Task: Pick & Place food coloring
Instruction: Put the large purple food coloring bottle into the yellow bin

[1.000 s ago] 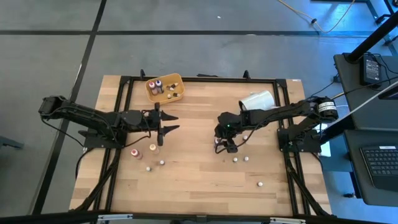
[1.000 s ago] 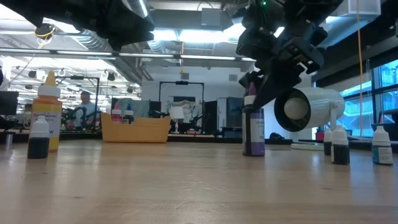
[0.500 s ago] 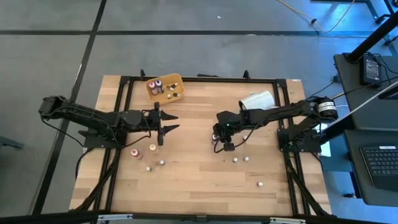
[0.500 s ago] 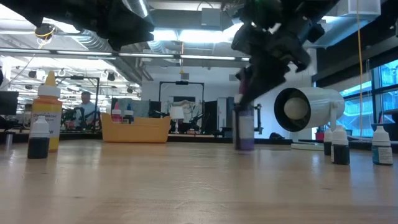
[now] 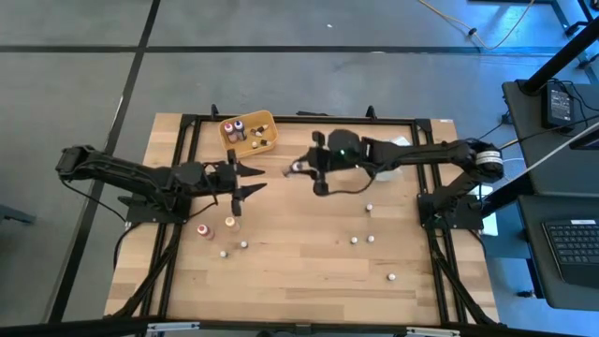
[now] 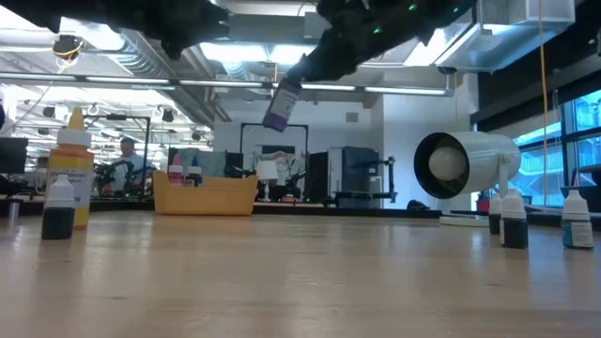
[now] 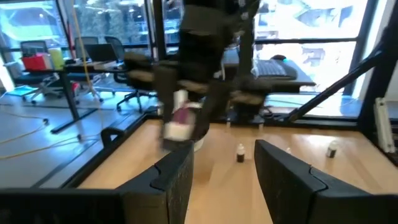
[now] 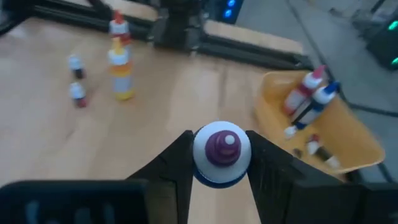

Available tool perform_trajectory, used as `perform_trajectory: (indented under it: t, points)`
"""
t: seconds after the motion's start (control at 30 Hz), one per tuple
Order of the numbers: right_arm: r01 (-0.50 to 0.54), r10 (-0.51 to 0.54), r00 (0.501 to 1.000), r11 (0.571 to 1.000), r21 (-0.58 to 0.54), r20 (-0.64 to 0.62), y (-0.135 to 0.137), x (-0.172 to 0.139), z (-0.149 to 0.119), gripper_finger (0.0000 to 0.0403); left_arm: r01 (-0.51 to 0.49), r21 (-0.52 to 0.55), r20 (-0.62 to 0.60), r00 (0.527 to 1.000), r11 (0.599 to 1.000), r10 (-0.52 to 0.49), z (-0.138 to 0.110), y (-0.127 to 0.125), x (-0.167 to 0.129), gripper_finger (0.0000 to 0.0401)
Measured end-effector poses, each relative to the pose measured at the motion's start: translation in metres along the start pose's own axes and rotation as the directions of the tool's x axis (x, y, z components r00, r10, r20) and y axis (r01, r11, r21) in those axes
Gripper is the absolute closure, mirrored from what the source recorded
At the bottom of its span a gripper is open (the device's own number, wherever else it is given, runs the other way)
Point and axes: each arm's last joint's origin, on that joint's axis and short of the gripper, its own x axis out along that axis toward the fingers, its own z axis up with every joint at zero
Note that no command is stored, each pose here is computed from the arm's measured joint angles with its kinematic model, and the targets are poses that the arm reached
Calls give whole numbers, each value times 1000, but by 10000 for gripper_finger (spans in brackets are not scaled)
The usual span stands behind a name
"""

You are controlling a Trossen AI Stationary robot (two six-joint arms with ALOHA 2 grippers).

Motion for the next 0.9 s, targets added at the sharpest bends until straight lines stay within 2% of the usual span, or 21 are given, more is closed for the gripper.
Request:
perform_trajectory:
  t: [0.17, 0.33, 0.57, 0.9]
  points:
    - [38, -38, 999, 999, 27, -18, -27, 27, 3, 278, 30, -5, 12, 999, 1000, -30, 2, 0, -2, 239]
    - [-43, 47, 996, 997, 67, -70, -41, 63, 2, 277, 25, -4, 9, 1000, 1000, -24, 2, 0, -2, 237]
    - [-69, 83, 987, 993, 99, -141, -48, 103, -8, 277, 25, -4, 9, 1000, 1000, -24, 2, 0, -2, 239]
    - [-123, 150, 969, 982, 141, -198, -48, 126, -37, 276, 26, -2, 1, 1000, 1000, -26, 1, 0, -2, 239]
